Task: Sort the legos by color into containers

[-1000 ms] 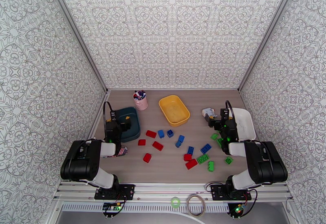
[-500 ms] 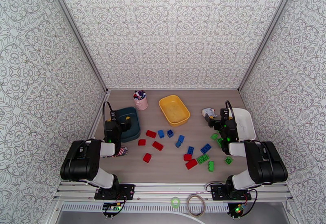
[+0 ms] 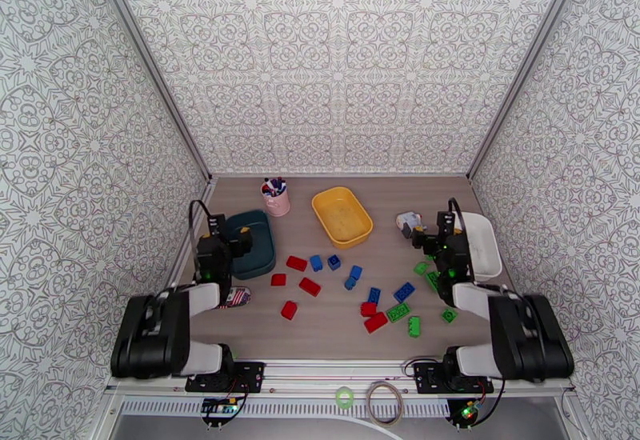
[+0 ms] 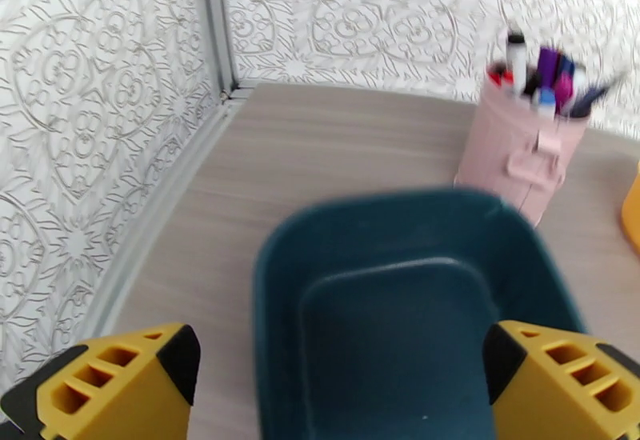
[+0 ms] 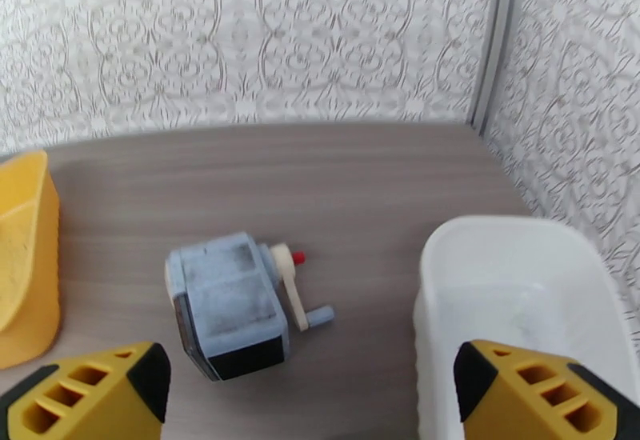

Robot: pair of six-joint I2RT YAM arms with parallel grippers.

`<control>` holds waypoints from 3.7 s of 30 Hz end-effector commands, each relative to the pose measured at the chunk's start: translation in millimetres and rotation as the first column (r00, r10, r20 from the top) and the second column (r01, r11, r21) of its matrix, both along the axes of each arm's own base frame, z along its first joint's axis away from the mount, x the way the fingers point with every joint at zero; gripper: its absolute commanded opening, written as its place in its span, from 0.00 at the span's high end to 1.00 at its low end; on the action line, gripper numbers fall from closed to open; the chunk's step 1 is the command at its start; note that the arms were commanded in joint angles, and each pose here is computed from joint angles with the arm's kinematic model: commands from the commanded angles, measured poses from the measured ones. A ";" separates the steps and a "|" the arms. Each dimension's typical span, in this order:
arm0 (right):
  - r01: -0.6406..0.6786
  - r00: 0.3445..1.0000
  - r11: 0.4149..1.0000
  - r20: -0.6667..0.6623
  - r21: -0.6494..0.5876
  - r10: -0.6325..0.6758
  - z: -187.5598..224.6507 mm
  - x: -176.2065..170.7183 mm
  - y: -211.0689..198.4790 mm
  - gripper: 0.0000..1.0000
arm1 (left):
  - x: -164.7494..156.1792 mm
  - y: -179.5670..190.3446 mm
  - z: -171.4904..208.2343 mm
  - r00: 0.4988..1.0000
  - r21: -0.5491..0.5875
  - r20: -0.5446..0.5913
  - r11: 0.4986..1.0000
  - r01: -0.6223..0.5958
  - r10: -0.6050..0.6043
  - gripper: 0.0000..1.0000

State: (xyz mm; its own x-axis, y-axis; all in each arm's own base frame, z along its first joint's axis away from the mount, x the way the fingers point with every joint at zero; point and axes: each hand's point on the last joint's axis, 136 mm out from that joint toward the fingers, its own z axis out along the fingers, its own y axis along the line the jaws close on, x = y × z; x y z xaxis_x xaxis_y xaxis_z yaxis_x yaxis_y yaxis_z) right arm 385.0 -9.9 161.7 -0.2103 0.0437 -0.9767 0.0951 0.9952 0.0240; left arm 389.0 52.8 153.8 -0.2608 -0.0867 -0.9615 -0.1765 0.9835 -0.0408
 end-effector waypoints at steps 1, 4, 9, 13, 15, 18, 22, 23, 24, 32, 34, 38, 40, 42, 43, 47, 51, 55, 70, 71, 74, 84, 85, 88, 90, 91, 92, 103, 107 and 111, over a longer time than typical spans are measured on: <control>0.090 0.996 0.994 -0.026 0.055 -0.088 32.1 -17.2 -15.0 0.01 | -11.4 -9.7 18.6 0.996 -0.047 -0.090 0.999 0.015 -0.019 0.01; 0.165 0.984 0.981 -0.088 0.105 -0.156 62.7 -42.2 -24.2 0.01 | -31.2 -16.1 54.6 0.997 -0.086 -0.076 0.996 -0.022 0.015 0.01; 0.344 0.932 0.900 -0.218 0.269 -0.291 95.5 -111.1 -38.6 0.01 | -74.2 -13.7 102.2 0.988 -0.325 -0.100 0.935 -0.141 0.114 0.01; 0.328 0.930 0.844 -0.300 0.425 -0.210 98.6 -156.3 -18.8 0.01 | -84.9 -54.6 118.9 0.987 -0.445 -0.141 0.895 0.002 -0.073 0.01; 0.291 0.916 0.823 -0.389 0.489 -0.092 90.9 -165.8 3.6 0.01 | -94.1 -70.5 120.5 0.978 -0.477 -0.168 0.878 0.030 -0.125 0.01; 0.272 0.789 0.785 -0.595 0.557 0.149 56.8 -180.9 46.3 0.26 | -106.4 -87.7 126.1 0.976 -0.554 -0.141 0.830 0.060 -0.164 0.01; 0.325 0.662 0.748 -0.704 0.579 0.258 25.9 -203.7 65.5 0.31 | -115.2 -113.8 118.1 0.958 -0.710 -0.157 0.702 0.060 -0.241 0.01; 0.328 0.651 0.748 -0.711 0.577 0.264 22.6 -209.9 66.4 0.25 | -116.9 -126.8 112.6 0.941 -0.742 -0.173 0.666 0.071 -0.292 0.01; 0.332 0.641 0.747 -0.719 0.576 0.269 19.3 -216.2 67.2 0.21 | -118.9 -139.9 106.0 0.923 -0.760 -0.187 0.645 0.080 -0.335 0.01; 0.380 0.490 0.729 -0.793 0.569 0.363 -24.9 -265.3 82.5 0.32 | -158.9 -243.8 53.2 0.826 -0.708 -0.311 0.694 0.129 -0.470 0.12; 0.396 0.468 0.738 -0.812 0.546 0.349 -34.5 -274.2 80.0 0.33 | -171.9 -271.0 32.6 0.792 -0.695 -0.354 0.706 0.132 -0.497 0.14; 0.442 0.399 0.742 -0.851 0.505 0.341 -67.9 -286.0 79.1 0.37 | -195.7 -318.7 -4.9 0.720 -0.662 -0.449 0.738 0.130 -0.530 0.14; 0.449 0.382 0.750 -0.863 0.486 0.331 -79.5 -288.7 77.4 0.37 | -203.3 -341.3 -13.3 0.688 -0.647 -0.475 0.748 0.150 -0.549 0.13; 0.445 0.376 0.756 -0.866 0.480 0.329 -86.1 -288.6 77.1 0.37 | -207.5 -359.7 -17.9 0.663 -0.631 -0.494 0.756 0.172 -0.563 0.13; 0.450 0.371 0.754 -0.868 0.479 0.330 -89.3 -288.6 77.5 0.37 | -209.2 -368.2 -19.3 0.651 -0.627 -0.499 0.757 0.186 -0.573 0.12; 0.445 0.352 0.769 -0.879 0.458 0.320 -96.3 -282.0 77.6 0.37 | -209.0 -392.3 -26.8 0.618 -0.629 -0.514 0.751 0.200 -0.595 0.12; 0.433 0.323 0.799 -0.899 0.417 0.294 -103.3 -274.7 77.3 0.42 | -201.7 -399.0 -27.9 0.617 -0.650 -0.504 0.736 0.190 -0.605 0.12; 0.419 0.302 0.832 -0.920 0.364 0.250 -107.5 -270.1 75.6 0.43 | -193.7 -392.4 -28.9 0.625 -0.658 -0.506 0.734 0.164 -0.594 0.12; 0.355 0.270 0.871 -0.929 0.340 0.252 -116.2 -254.2 91.0 0.42 | -185.8 -370.2 -37.4 0.646 -0.663 -0.518 0.740 0.111 -0.561 0.12; 0.353 0.265 0.873 -0.931 0.336 0.251 -117.2 -253.1 92.2 0.42 | -184.8 -370.4 -36.9 0.647 -0.667 -0.515 0.737 0.110 -0.562 0.12; 0.343 0.245 0.887 -0.941 0.309 0.233 -121.6 -250.0 93.0 0.42 | -182.4 -370.3 -38.1 0.647 -0.669 -0.516 0.736 0.104 -0.561 0.12; 0.350 0.216 0.906 -0.962 0.237 0.169 -135.5 -244.2 88.2 0.46 | -180.8 -373.4 -40.1 0.638 -0.662 -0.530 0.743 0.100 -0.558 0.13; 0.354 0.213 0.907 -0.964 0.229 0.160 -135.8 -244.0 87.5 0.46 | -180.7 -374.0 -40.0 0.636 -0.663 -0.530 0.742 0.101 -0.560 0.13; 0.342 0.215 0.913 -0.964 0.223 0.155 -134.5 -240.8 88.6 0.46 | -180.2 -374.0 -40.0 0.638 -0.662 -0.530 0.743 0.099 -0.558 0.14; 0.337 0.220 0.912 -0.962 0.233 0.164 -133.8 -237.3 91.4 0.46 | -179.6 -374.5 -39.2 0.641 -0.662 -0.528 0.743 0.100 -0.557 0.13; 0.338 0.216 0.912 -0.963 0.230 0.163 -134.1 -236.1 91.9 0.46 | -179.0 -374.3 -38.8 0.642 -0.662 -0.528 0.743 0.098 -0.556 0.13; 0.339 0.208 0.914 -0.965 0.224 0.160 -134.7 -235.3 92.4 0.46 | -178.7 -374.6 -38.0 0.643 -0.662 -0.527 0.743 0.099 -0.556 0.14; 0.358 0.145 0.921 -0.984 0.152 0.106 -137.5 -248.4 86.6 0.60 | -178.9 -367.4 -36.0 0.654 -0.648 -0.536 0.757 0.086 -0.533 0.16; 0.373 0.117 0.916 -0.987 0.147 0.110 -134.8 -256.8 86.6 0.68 | -177.1 -365.2 -35.7 0.661 -0.654 -0.532 0.752 0.077 -0.530 0.15; 0.389 0.152 0.907 -0.982 0.163 0.111 -128.2 -258.8 85.2 0.71 | -174.5 -368.4 -37.1 0.648 -0.666 -0.535 0.742 0.071 -0.542 0.14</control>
State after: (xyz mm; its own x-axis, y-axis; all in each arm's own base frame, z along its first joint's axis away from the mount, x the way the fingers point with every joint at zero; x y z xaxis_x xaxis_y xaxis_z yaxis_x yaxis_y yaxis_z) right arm 128.5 78.1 25.0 -0.9083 0.3921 0.1461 0.4053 0.9112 0.0743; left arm 209.2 -315.0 111.7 -0.9066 -0.2769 -0.3183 -0.0529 0.8232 -0.5652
